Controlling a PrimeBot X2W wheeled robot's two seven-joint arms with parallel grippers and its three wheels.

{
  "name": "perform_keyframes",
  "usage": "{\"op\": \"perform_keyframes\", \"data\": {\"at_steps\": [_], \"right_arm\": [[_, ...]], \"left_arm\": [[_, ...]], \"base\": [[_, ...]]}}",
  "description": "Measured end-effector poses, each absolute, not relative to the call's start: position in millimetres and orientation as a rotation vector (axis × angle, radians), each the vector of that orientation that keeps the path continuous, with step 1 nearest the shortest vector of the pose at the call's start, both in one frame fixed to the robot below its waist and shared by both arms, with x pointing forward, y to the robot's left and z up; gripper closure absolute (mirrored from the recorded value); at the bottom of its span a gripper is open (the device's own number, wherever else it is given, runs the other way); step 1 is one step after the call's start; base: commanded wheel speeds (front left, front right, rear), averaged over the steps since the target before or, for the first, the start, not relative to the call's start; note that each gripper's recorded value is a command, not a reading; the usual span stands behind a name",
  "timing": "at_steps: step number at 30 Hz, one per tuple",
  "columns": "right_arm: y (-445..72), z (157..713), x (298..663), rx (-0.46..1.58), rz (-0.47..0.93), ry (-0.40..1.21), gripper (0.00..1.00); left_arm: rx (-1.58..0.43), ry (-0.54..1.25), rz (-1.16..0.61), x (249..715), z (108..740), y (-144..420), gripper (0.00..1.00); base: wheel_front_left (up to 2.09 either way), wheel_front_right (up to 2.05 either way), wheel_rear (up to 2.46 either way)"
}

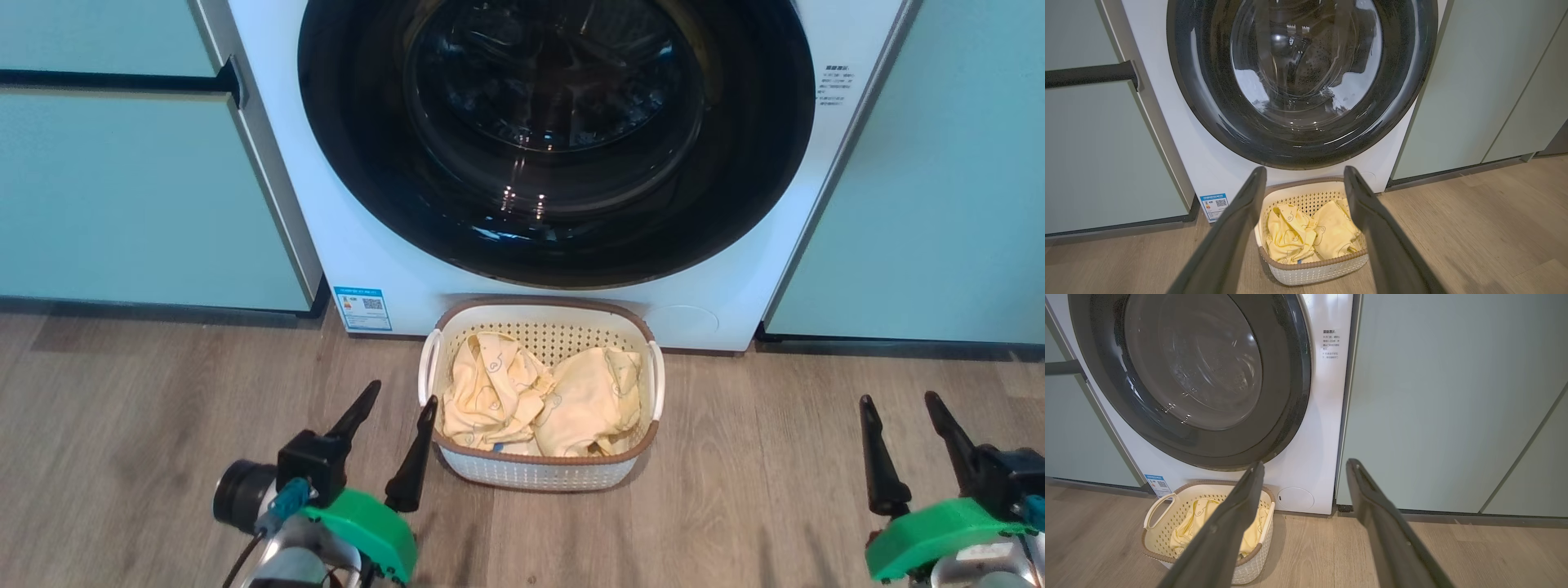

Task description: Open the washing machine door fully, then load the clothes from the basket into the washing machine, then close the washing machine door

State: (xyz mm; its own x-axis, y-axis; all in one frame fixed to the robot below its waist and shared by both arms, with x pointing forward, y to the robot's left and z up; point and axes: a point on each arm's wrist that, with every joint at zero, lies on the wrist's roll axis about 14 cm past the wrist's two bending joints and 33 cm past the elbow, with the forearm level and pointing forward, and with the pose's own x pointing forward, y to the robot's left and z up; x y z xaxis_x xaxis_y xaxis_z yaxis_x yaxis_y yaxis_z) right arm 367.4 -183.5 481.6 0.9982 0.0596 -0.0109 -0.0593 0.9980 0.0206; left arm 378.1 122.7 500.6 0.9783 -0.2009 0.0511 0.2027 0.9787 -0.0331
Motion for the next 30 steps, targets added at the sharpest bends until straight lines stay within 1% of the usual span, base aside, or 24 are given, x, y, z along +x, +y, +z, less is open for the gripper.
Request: {"op": "perform_keyframes", "data": {"at_steps": [30], "right_arm": [[-188,483,366,0.042,0.042,0.005,0.0]], "left_arm": [[-0.077,-0.005,-0.14,380,489,135,0.0]], "base": [[0.01,0.02,-0.03]]}}
